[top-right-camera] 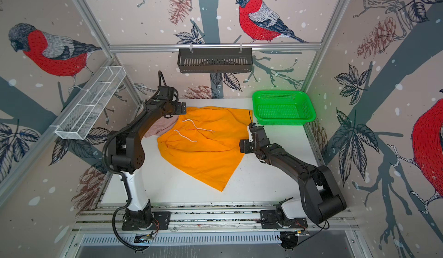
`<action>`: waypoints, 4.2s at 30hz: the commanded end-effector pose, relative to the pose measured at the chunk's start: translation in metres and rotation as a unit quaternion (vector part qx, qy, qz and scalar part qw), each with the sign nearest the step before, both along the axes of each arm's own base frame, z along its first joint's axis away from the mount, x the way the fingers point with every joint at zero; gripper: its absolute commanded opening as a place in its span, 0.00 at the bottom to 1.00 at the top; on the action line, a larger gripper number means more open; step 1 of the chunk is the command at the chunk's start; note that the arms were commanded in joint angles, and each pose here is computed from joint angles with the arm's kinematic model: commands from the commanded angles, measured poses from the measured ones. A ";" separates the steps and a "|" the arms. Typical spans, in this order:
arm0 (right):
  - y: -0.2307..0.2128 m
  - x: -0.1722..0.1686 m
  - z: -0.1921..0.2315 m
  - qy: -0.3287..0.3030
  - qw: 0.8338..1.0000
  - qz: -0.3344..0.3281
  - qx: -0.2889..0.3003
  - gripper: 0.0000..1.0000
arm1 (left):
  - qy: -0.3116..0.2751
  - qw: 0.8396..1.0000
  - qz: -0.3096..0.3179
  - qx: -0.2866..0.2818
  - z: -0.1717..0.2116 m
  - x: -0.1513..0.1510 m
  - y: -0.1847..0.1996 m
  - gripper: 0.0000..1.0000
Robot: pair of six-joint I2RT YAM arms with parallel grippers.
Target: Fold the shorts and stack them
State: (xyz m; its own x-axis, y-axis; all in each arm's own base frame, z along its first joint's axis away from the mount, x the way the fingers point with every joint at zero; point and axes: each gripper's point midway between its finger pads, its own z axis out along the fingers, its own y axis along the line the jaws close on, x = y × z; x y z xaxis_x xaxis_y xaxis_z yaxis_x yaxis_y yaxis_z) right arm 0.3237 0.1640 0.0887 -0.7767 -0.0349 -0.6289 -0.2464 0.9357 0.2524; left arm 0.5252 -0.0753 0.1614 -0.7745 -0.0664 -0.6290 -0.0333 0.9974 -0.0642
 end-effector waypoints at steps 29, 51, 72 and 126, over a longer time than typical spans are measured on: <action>0.010 -0.180 -0.084 0.246 0.952 0.017 -0.179 0.69 | -0.050 0.990 0.115 -0.065 0.018 -0.063 0.063 0.98; 0.174 -0.139 -0.029 0.073 0.957 0.266 -0.085 0.54 | -0.048 0.996 0.054 -0.055 0.013 0.002 0.064 0.98; 0.023 -0.155 -0.091 0.273 0.954 0.020 -0.122 0.27 | -0.003 0.999 0.042 -0.030 -0.048 0.051 0.068 0.98; -0.006 -0.124 0.008 0.230 0.969 -0.056 0.070 0.64 | -0.047 0.973 0.078 -0.214 -0.001 -0.036 0.029 0.98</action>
